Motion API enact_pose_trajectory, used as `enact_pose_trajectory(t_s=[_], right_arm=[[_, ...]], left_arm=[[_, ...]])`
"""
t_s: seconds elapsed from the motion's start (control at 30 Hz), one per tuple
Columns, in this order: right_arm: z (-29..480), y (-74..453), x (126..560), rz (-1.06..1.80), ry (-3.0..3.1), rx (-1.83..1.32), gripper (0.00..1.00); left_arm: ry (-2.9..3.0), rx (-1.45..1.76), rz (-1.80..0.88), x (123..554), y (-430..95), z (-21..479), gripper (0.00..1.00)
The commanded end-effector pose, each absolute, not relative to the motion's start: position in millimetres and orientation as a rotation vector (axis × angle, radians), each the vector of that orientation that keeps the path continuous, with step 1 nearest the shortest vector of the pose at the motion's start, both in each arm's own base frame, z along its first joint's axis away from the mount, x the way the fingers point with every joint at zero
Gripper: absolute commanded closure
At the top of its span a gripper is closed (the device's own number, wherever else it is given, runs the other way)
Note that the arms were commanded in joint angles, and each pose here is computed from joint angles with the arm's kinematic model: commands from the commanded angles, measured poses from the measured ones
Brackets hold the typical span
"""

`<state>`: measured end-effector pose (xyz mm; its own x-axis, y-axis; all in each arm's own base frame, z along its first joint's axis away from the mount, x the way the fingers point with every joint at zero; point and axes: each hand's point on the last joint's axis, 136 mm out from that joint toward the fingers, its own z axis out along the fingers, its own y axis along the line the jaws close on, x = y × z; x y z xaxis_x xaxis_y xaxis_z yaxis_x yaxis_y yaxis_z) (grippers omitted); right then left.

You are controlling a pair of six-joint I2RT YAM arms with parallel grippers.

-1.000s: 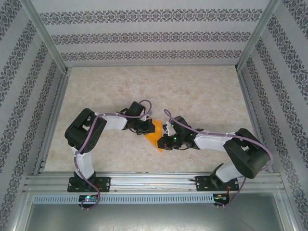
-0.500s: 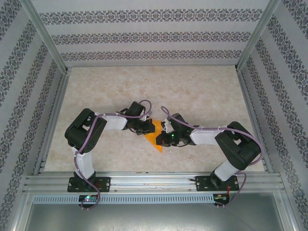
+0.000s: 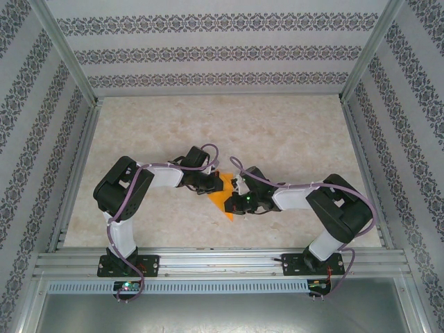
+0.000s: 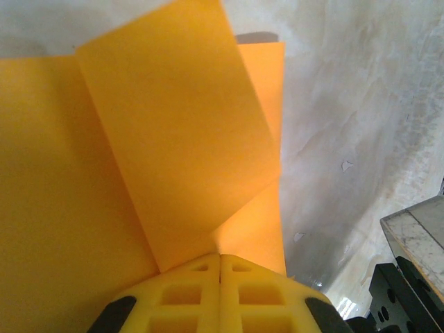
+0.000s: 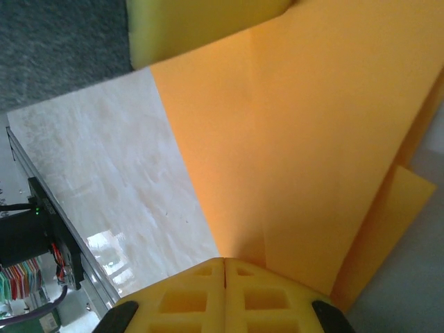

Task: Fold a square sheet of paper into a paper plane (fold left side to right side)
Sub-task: Fourth fold the wing at the center of the table.

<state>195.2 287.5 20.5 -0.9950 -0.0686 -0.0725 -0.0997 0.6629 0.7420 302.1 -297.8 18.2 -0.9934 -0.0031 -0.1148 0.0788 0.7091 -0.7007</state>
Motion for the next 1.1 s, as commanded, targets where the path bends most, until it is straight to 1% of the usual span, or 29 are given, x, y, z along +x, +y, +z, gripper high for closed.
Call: enact_pose_trajectory(t_s=[0.0, 0.43, 1.07], right_arm=[[12.5, 285.4, 185.7, 1.258, 2.862, -0.142, 1.00], [7.5, 283.5, 172.7, 1.249, 2.889, -0.143, 1.00], [-12.0, 262.6, 140.1, 1.142, 3.019, -0.120, 1.00]], left_arm=[[2.950, -0.014, -0.945, 286.3, -271.8, -18.8, 1.00], [2.951, -0.024, -0.941, 286.6, -269.9, -20.0, 1.00], [2.959, -0.041, -0.919, 286.6, -264.6, -23.1, 1.00]])
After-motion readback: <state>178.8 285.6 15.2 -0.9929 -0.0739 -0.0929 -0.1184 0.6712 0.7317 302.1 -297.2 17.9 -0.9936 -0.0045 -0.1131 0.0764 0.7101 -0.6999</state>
